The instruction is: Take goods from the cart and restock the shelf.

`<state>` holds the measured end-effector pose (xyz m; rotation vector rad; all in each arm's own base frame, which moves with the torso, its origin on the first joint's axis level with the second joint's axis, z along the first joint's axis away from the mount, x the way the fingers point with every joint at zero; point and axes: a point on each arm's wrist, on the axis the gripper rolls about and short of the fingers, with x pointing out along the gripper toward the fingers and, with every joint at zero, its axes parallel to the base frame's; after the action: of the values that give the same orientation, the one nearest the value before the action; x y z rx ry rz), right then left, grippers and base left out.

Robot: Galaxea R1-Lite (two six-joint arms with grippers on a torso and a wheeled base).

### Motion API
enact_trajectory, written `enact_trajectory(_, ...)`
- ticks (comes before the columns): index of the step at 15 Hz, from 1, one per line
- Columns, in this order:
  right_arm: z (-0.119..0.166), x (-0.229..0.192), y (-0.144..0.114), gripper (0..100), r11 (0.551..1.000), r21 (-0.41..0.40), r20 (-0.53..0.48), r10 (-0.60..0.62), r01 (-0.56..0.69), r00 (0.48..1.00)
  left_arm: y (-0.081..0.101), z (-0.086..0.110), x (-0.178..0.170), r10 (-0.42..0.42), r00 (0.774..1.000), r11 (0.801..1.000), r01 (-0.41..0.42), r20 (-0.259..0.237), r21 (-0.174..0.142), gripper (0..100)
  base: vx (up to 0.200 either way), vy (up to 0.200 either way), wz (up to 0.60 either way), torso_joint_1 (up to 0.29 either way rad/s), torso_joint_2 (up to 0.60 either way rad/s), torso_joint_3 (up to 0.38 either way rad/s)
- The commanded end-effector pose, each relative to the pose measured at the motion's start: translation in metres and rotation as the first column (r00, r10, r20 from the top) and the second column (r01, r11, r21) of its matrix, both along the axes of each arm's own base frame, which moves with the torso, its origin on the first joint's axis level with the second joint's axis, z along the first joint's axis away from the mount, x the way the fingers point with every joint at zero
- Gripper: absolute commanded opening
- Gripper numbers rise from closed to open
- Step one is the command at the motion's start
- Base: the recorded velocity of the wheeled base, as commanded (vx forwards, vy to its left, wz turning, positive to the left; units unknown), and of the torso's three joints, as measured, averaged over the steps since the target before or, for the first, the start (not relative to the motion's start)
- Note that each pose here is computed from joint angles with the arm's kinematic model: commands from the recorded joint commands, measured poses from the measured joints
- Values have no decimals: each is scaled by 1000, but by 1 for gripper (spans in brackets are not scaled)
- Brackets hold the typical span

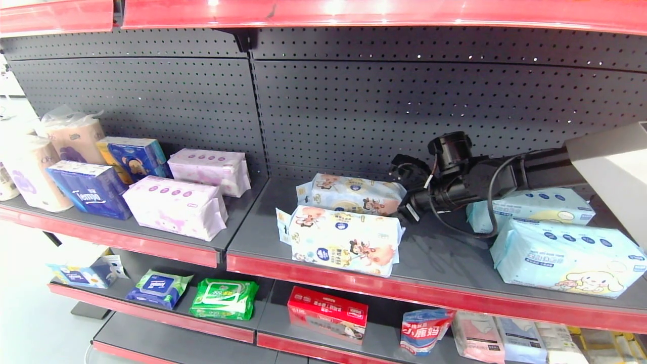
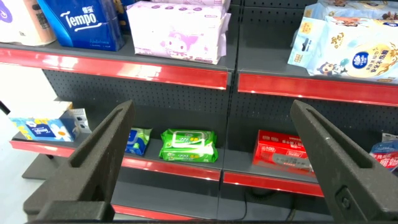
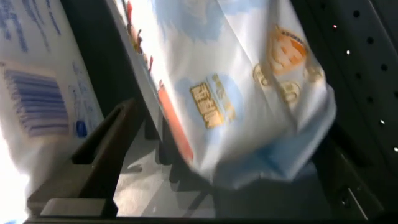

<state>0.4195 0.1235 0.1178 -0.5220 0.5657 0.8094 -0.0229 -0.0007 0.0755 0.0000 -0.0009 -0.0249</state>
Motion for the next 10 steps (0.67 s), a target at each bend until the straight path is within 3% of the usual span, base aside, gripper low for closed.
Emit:
enact_trajectory(1,11,-8,-6,100,1000,9,6,-15,15,1000,0,0,0,0,1000,1000,0,-1,0,100,0,0,0,0,0,0)
enact_trajectory(10,36,-34,-29,100,997,28,22,-68,67,997,0,0,0,0,1000,1000,0,-1,0,100,0,0,0,0,0,0)
